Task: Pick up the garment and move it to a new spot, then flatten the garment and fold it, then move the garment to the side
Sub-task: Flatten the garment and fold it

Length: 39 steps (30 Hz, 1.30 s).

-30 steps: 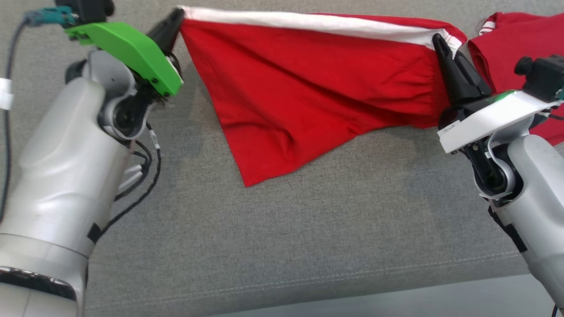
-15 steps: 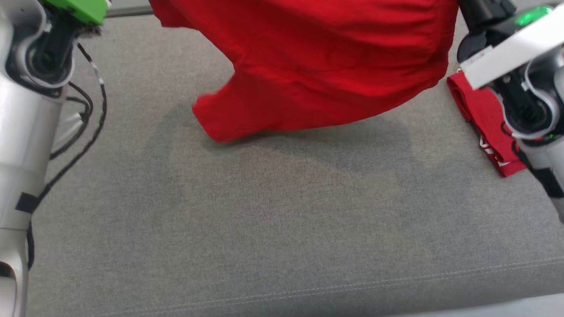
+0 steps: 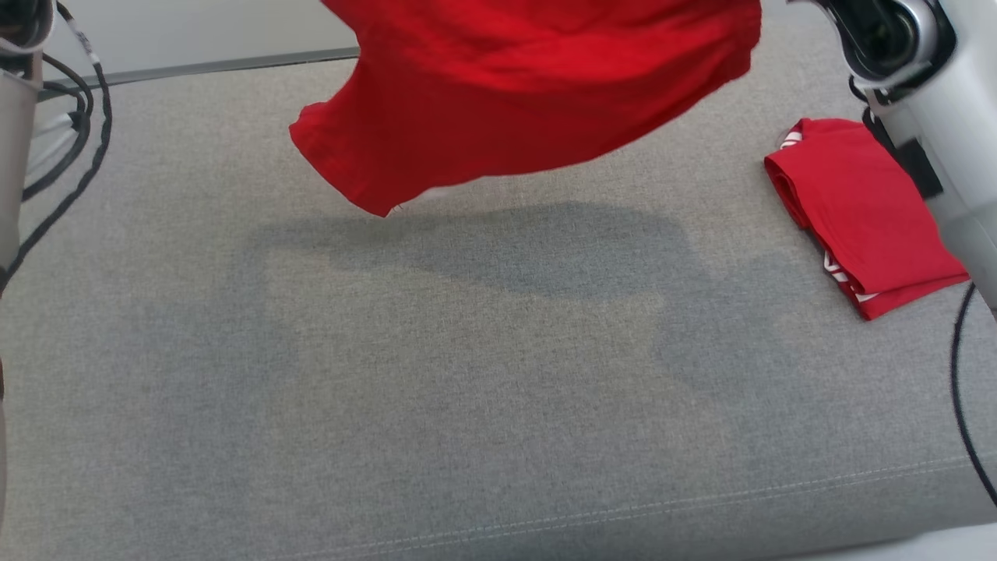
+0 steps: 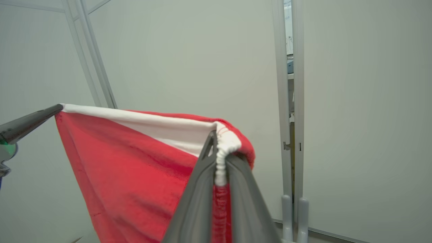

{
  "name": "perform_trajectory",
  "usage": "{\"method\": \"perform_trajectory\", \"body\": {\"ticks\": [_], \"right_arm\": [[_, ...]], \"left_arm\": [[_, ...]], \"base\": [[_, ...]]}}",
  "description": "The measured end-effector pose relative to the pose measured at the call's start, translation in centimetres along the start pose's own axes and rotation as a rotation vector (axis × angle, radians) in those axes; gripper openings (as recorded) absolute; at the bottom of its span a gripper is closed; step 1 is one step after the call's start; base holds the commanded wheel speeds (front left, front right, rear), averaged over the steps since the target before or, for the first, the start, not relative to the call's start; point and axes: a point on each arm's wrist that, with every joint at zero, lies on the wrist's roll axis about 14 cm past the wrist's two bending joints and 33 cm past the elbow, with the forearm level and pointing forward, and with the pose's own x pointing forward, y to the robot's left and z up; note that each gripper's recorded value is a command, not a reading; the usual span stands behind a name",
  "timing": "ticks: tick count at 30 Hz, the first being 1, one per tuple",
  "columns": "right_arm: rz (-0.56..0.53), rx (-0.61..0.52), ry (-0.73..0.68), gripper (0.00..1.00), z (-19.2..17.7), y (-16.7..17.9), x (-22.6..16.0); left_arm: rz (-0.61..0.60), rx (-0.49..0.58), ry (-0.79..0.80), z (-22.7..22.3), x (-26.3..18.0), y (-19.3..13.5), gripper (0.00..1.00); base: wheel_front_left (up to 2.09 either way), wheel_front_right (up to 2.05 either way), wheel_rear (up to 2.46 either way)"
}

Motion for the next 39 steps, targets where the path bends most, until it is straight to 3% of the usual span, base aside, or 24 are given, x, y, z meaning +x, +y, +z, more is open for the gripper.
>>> {"method": "perform_trajectory", "body": {"ticks": [5,13,18,21,24,32,39], "right_arm": [[-0.045,-0.067,-0.026,0.00,-0.5,-1.1,2.5],[-0.097,-0.258,-0.081,0.00,-0.9,-3.9,6.8],[-0.089,-0.304,-0.084,0.00,-2.7,-4.9,9.0],[-0.071,-0.319,-0.009,0.00,-7.8,-5.5,9.2],[-0.061,-0.281,0.111,0.00,-14.8,-6.1,8.2],[-0.035,-0.061,0.297,0.00,-27.1,-5.6,3.6],[-0.020,0.127,0.401,0.00,-31.6,-4.0,-1.8]], "left_arm": [[0.063,0.025,-0.047,0.0,1.6,2.0,0.00],[0.054,0.163,-0.232,1.4,4.8,2.5,0.00],[0.038,0.173,-0.218,-1.3,6.6,3.4,0.00],[0.031,0.141,-0.196,-4.5,7.1,4.2,0.00],[0.064,0.082,-0.089,-11.3,6.2,6.4,0.00],[0.161,-0.086,0.088,-23.4,1.3,9.2,0.00],[0.222,-0.160,0.173,-28.4,-4.6,9.6,0.00]], "base": [[0.00,0.00,0.00],[0.00,0.00,0.00],[0.00,0.00,0.00],[0.00,0.00,0.00],[0.00,0.00,0.00],[0.00,0.00,0.00],[0.00,0.00,0.00]]}}
